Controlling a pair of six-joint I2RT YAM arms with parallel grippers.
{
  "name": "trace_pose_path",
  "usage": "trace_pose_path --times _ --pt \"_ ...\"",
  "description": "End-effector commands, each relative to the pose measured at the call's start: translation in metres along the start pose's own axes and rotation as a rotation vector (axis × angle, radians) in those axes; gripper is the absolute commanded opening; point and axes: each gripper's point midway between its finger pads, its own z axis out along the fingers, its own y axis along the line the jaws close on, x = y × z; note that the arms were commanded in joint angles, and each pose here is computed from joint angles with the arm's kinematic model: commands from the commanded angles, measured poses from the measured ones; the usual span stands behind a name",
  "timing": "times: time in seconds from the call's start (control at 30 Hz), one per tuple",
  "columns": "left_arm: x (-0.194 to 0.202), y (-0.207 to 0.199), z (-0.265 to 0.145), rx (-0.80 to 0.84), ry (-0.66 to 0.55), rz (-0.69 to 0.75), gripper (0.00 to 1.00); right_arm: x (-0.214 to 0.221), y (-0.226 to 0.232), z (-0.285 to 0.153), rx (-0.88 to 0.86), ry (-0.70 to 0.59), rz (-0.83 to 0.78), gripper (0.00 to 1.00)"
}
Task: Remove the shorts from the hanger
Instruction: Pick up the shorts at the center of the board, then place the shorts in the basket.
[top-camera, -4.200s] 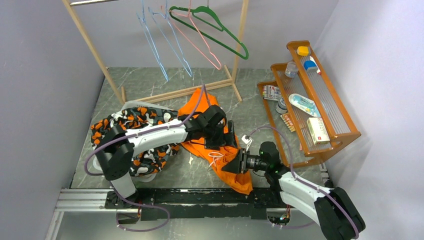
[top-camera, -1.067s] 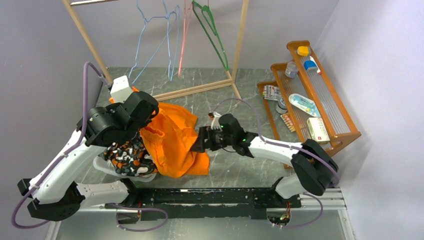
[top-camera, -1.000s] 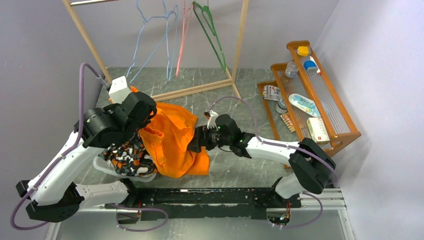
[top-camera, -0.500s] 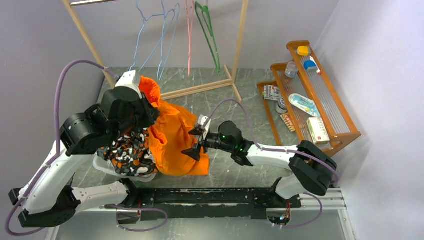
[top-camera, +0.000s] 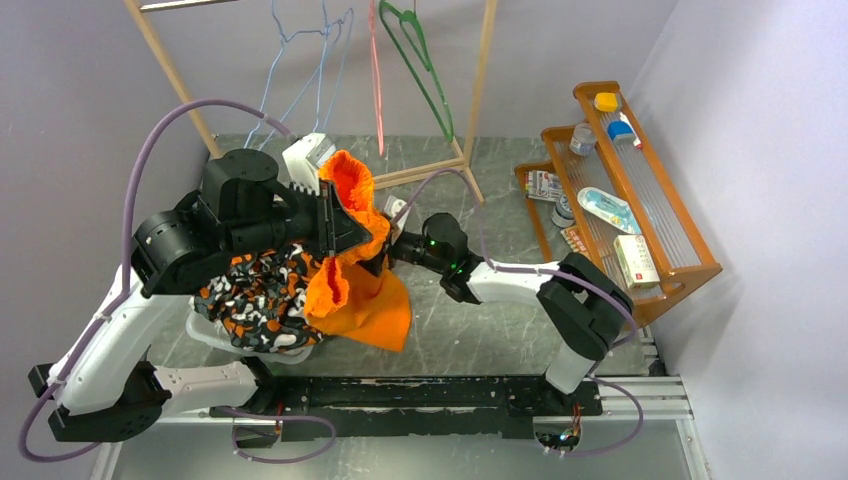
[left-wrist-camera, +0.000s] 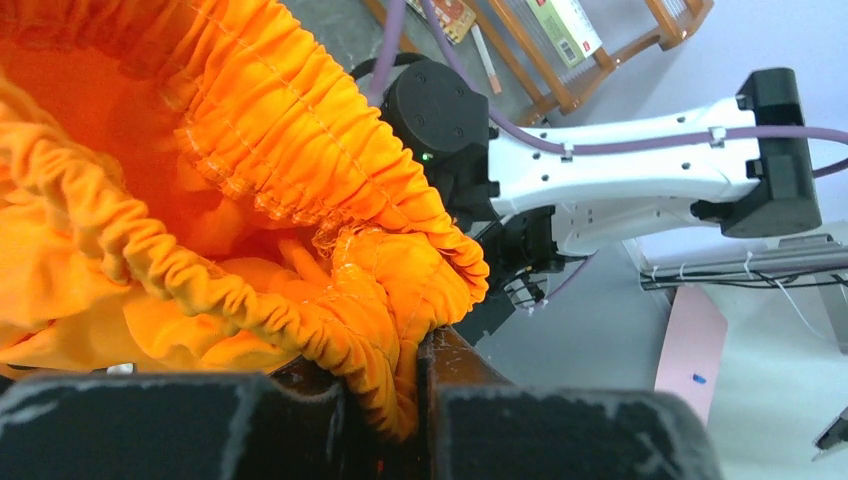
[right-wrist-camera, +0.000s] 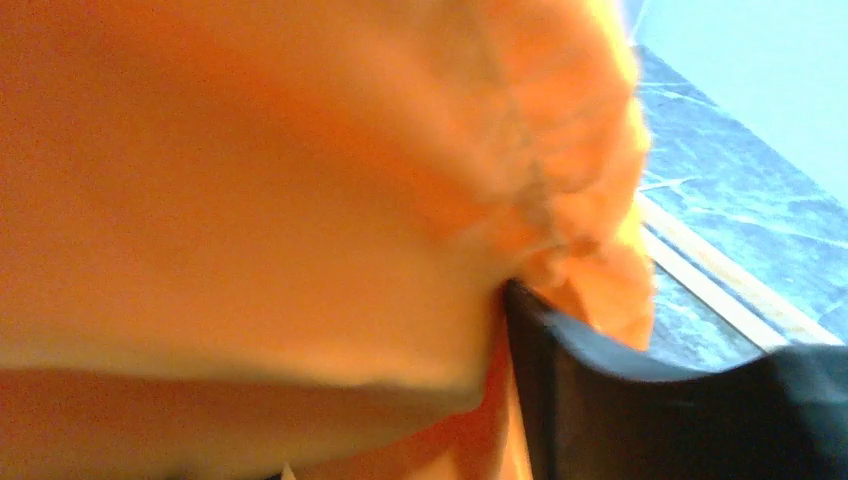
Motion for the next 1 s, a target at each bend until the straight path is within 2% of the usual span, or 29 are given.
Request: trace_pose_path --times 0.0,0.1,0.13,0.17,0.27,0.43,0.53,0.63,0.83,0.97 --pt "-0.015 -0.03 -0.017 0.154 -0.058 0.042 0.07 -0.025 -0.035 -0.012 0.125 -0.156 0.078 0.49" --pt "-0.018 -0.022 -0.019 0.109 -0.08 0.038 0.07 -0.043 -0.044 -0.028 0.175 -0.234 0.104 0.12" --pt "-0.017 -0.018 -0.019 0.089 -0.084 0.033 0.07 -0.049 -0.047 -0.035 0.205 -0.258 0.108 0.03" --pt "-0.017 -0.014 -0.018 0.068 -0.088 0.028 0.07 -0.054 -0.051 -0.043 0.24 -0.276 0.106 0.0" --pt "-0.015 -0.002 -0.016 0.017 -0.103 0.015 0.07 -0.063 -0.062 -0.064 0.349 -0.268 0.082 0.0" --pt "-0.009 0.013 -0.001 -0.042 -0.096 0.015 0.07 -0.064 -0.09 -0.094 0.566 -0.134 0.076 0.0" --pt "-0.01 0.027 0.008 -0.105 -0.113 -0.004 0.07 -0.086 -0.099 -0.107 0.641 -0.128 0.104 0.0" --pt "-0.013 0.053 0.009 -0.244 -0.173 -0.06 0.07 -0.103 -0.068 -0.086 0.432 -0.08 0.143 0.0" --pt "-0.007 0.114 -0.005 -0.57 -0.26 -0.179 0.07 -0.161 0.029 -0.043 -0.033 -0.199 0.361 0.0" --pt "-0.033 0.111 -0.033 -0.603 -0.375 -0.232 0.07 -0.192 0.088 -0.003 -0.224 -0.165 0.364 0.0"
